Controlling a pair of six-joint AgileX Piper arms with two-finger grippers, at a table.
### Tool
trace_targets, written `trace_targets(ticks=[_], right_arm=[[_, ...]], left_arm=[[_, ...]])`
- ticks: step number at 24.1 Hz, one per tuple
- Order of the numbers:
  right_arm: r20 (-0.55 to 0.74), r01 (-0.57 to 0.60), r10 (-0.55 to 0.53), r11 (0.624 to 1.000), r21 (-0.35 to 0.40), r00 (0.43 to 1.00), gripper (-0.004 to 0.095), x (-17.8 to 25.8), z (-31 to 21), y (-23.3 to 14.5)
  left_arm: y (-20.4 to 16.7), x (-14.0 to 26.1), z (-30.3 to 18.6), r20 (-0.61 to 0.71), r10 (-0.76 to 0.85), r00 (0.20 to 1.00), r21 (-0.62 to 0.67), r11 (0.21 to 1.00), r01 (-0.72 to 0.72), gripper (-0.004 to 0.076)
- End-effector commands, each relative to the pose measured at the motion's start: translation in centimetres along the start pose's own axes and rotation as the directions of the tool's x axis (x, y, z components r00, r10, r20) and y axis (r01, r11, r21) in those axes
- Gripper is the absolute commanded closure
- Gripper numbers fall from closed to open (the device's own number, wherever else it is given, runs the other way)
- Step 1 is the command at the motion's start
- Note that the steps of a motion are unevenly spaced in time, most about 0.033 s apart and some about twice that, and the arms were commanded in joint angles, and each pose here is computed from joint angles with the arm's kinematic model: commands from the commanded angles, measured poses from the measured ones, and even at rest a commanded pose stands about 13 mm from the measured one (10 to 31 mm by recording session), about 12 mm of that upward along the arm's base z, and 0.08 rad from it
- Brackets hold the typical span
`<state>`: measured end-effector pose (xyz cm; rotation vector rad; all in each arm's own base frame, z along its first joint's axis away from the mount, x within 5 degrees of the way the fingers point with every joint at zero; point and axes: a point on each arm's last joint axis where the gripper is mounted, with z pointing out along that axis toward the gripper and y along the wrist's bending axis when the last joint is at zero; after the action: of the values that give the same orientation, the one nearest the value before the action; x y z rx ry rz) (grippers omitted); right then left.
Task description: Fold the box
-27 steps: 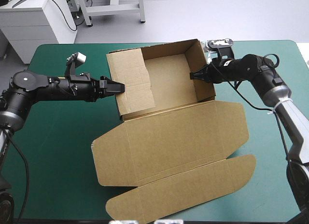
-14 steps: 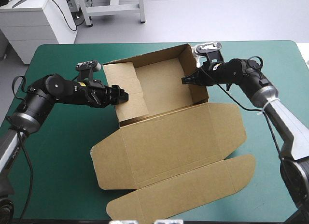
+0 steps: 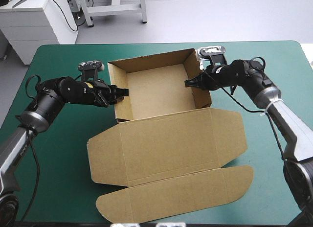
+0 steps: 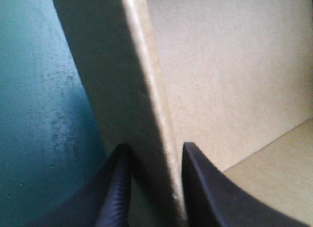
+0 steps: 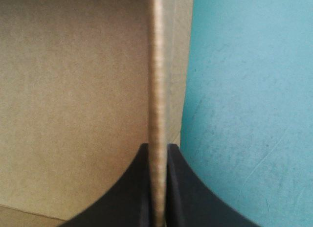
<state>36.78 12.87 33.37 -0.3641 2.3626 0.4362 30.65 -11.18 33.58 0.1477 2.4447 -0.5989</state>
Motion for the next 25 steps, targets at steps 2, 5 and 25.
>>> trace_targets(ticks=[2,5,25], right_arm=[[0.061,-0.034,0.04,0.994,-0.101,0.997,0.0912,-1.0,-3.5,2.2],[0.079,-0.014,0.02,0.997,-0.078,0.997,0.0912,-1.1,-4.5,2.2],[-0.106,-0.044,0.052,0.996,0.077,0.993,0.0912,1.0,-7.6,1.5]], left_arm=[[-1.0,-1.3,-0.9,0.115,-0.007,0.993,0.037,0.999,0.003,0.0724],[-0.9,-1.3,-0.9,0.121,0.017,0.993,0.023,1.0,-0.02,0.0732],[-2.2,-3.2,0.3,-0.153,0.089,0.984,-0.045,0.994,-0.097,0.0732]])
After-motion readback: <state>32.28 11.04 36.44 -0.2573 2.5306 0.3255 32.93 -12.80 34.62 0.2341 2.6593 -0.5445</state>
